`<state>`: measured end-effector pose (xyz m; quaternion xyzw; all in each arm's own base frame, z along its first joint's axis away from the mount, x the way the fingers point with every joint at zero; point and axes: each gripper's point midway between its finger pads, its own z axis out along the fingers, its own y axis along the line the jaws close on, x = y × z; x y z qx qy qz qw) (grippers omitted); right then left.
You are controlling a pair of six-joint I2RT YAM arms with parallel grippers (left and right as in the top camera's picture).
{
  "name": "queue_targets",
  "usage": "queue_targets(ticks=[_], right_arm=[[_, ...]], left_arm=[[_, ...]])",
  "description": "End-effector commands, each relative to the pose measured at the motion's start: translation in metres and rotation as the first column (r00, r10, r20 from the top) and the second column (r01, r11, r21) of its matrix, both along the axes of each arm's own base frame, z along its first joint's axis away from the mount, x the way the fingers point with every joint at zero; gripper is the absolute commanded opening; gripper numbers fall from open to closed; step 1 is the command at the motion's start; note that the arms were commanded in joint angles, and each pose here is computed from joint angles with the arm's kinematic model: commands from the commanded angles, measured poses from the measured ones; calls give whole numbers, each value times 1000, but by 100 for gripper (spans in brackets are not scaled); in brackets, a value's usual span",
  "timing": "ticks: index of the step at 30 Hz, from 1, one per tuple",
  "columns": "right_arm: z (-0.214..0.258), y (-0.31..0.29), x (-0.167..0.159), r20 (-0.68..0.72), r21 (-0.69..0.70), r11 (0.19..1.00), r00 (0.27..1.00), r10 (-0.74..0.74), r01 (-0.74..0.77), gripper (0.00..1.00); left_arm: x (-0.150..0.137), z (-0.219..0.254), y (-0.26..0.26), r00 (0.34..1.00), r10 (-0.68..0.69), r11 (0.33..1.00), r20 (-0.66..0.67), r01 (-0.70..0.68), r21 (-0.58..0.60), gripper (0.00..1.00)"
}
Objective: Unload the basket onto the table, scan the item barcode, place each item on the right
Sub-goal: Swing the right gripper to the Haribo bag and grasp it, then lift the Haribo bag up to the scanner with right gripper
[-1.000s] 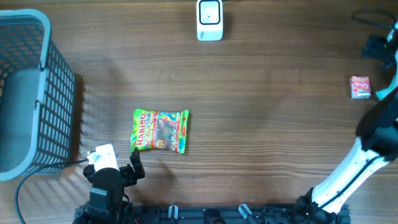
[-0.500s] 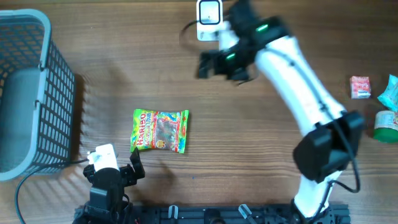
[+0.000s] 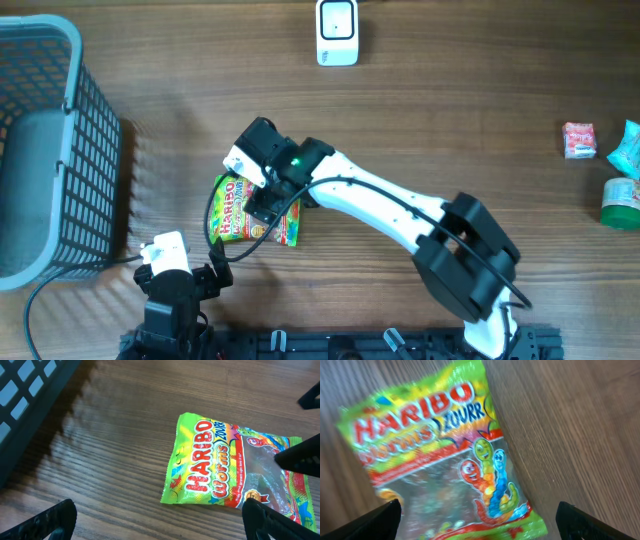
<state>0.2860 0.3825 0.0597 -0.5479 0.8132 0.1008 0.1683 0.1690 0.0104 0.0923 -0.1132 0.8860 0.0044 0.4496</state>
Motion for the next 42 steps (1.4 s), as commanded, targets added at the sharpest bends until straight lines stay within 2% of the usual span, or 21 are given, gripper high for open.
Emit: queue_targets(ticks=[1,3,6,8,9,10,11,12,13,14,15,16,18,20,26,32,34,36,38,39,42], right_arm=[[-34,2,-32,-183,31,986,969,166,-163,100],[-37,3,-63,-297,86,963,917,268,-254,100],[-38,4,-64,-296,86,963,917,269,-255,99],[-39,4,-62,-296,86,966,920,258,-244,91],[-41,3,-58,-290,69,974,930,227,-216,79],[-43,1,-50,-273,36,986,948,165,-161,55],[-47,-4,-28,-210,-27,999,978,19,-25,13],[-48,-8,-14,-171,-46,997,983,-63,56,4],[-47,-10,-4,-158,-42,994,982,-106,101,4],[-43,-15,9,-171,-17,988,973,-153,153,13],[-41,-18,14,-209,14,987,965,-155,162,58],[-37,-17,12,-262,63,990,959,-107,128,79],[-24,-17,-2,-396,199,979,917,35,48,97],[-18,-19,-11,-463,254,966,882,83,43,100],[-40,-2,-43,-526,263,965,834,163,-23,100],[-53,1,-44,-508,211,977,851,131,-24,100],[-62,-2,-51,-491,132,991,866,96,-35,90],[-68,-3,-58,-469,80,995,879,93,-62,59],[-68,-1,-60,-470,87,994,877,99,-65,19],[-68,-2,-55,-477,77,997,877,57,-23,4],[-69,-20,-23,-519,-10,968,826,-220,252,4]], left_arm=[[0,2,-1,1000,-5,1000,8,5,-7,100],[0,2,-1,1000,-5,1000,8,5,-7,100],[0,2,-1,1000,-5,1000,8,5,-7,100],[0,2,-1,1000,-5,1000,8,5,-7,100],[0,2,-1,1000,-5,1000,8,5,-7,100],[0,2,-1,1000,-5,1000,8,5,-7,100],[0,2,-1,1000,-5,1000,8,5,-7,100],[0,2,-1,1000,-5,1000,8,5,-7,100],[0,2,-1,1000,-5,1000,8,5,-7,100],[0,2,-1,1000,-5,1000,8,5,-7,100],[0,2,-1,1000,-5,1000,8,5,-7,100],[0,2,-1,1000,-5,1000,8,5,-7,100],[0,2,-1,1000,-5,1000,8,5,-7,100],[0,2,-1,1000,-5,1000,8,5,-7,100],[0,2,-1,1000,-5,1000,8,5,-7,100],[0,2,-1,1000,-5,1000,8,5,-7,100],[0,2,-1,1000,-5,1000,8,5,-7,100],[0,2,-1,1000,-5,1000,8,5,-7,100],[0,2,-1,1000,-5,1000,8,5,-7,100],[0,2,-1,1000,-5,1000,8,5,-7,100],[0,2,-1,1000,-5,1000,8,5,-7,100]])
